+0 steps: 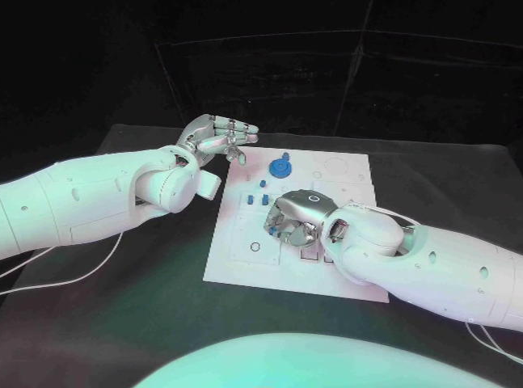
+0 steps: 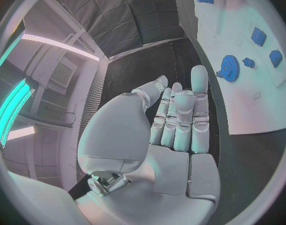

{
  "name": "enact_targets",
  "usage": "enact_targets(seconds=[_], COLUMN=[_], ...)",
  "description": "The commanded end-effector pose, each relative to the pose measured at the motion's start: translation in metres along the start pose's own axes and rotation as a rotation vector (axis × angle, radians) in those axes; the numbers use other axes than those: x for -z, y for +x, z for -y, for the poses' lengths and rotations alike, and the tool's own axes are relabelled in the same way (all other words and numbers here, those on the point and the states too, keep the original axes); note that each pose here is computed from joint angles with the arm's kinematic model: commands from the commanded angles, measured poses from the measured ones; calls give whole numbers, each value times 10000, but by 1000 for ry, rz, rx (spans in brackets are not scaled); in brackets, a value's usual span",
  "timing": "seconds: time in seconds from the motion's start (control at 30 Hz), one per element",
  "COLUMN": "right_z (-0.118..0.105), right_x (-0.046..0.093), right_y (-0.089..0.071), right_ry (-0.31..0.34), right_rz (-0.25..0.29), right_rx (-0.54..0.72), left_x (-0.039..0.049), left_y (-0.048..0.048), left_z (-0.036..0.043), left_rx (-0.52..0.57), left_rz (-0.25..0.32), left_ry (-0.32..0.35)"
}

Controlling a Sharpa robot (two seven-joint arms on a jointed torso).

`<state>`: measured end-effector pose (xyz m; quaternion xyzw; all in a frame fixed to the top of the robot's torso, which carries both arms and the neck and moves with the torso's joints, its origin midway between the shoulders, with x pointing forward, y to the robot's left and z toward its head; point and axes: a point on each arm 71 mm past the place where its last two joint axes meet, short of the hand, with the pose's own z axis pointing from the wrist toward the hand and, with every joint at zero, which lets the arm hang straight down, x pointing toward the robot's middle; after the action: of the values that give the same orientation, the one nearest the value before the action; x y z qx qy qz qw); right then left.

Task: Assemble the parts on the task board

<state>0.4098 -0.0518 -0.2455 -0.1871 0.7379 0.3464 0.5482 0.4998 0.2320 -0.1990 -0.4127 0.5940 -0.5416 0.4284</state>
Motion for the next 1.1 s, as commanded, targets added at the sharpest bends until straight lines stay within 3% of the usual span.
enact_targets(seconds=[0.03, 0.23, 0.5, 0.73, 0.9, 1.1], right_z=[11, 16, 22, 51, 183, 484], right_x=[4, 5, 41, 184, 346, 505], right_y=[38, 22, -40, -109, -193, -469], right_ry=[7, 4, -12, -17, 27, 129], right_rz=[-26, 1, 82, 133, 143, 132], right_rx=[14, 0, -43, -80, -89, -54], left_x=[-4, -4, -4, -3, -2, 0], left_y=[12, 10, 8, -5, -13, -13], left_z=[11, 9, 6, 1, -2, -4], left_rx=[8, 8, 9, 9, 9, 9], left_rz=[-10, -12, -16, -16, -15, -16], left_ry=[3, 0, -3, -6, -8, -9])
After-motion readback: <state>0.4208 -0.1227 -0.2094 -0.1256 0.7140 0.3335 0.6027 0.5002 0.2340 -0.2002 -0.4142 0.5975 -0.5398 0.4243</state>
